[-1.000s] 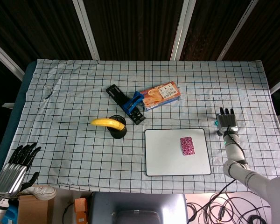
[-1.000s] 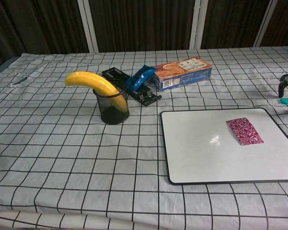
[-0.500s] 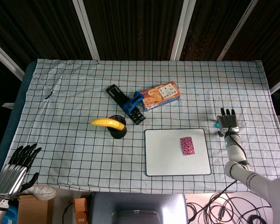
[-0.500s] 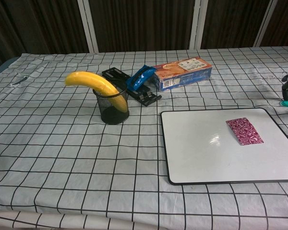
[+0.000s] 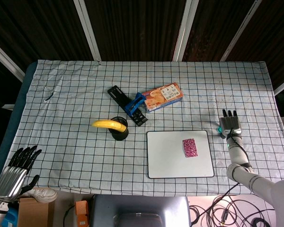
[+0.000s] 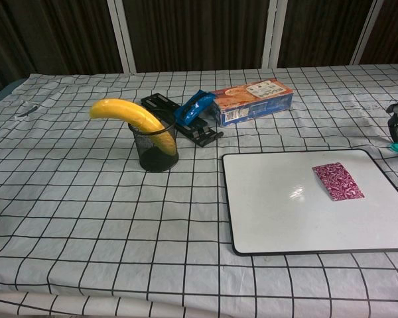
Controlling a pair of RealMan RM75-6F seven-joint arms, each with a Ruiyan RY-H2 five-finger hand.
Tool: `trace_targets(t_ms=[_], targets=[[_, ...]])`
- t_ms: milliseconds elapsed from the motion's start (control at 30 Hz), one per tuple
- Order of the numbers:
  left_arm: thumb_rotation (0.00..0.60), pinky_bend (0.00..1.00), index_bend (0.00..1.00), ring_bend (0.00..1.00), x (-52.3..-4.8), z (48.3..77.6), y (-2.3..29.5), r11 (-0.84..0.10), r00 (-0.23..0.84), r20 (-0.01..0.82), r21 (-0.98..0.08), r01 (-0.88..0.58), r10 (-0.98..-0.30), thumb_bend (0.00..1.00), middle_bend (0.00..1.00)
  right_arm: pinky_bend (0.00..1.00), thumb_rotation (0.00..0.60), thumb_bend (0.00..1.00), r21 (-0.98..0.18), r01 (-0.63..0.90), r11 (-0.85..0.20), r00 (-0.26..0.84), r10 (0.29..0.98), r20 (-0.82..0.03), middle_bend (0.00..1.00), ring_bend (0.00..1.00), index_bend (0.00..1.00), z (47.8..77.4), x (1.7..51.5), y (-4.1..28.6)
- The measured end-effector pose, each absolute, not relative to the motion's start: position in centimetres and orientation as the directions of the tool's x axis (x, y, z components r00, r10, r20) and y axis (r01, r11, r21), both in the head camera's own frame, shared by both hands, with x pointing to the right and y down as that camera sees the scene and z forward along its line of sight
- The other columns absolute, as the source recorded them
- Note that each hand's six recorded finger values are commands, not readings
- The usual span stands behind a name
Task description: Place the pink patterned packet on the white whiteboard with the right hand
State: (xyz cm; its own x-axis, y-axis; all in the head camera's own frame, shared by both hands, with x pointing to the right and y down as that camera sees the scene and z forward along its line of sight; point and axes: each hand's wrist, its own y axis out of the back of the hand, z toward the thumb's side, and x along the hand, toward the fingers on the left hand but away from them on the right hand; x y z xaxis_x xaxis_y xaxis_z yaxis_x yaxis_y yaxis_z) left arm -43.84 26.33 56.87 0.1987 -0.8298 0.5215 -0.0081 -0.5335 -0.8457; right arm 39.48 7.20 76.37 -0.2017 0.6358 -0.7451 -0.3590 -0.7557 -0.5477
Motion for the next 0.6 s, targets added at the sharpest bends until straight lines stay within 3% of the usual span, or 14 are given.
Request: trace_targets(t_ms=[600], targets=[[0.6,0.06,0.0,0.0,-43.9,56.7,26.4,-0.533,0.204,0.52,-0.846,-0.013,-0.83,0.4,0.0,0.0,0.6,0.27,-0.611,-0.307,-0.73,-0.144,0.67,-0.728,0.0,0.0,0.48,74.6,37.8,6.6]])
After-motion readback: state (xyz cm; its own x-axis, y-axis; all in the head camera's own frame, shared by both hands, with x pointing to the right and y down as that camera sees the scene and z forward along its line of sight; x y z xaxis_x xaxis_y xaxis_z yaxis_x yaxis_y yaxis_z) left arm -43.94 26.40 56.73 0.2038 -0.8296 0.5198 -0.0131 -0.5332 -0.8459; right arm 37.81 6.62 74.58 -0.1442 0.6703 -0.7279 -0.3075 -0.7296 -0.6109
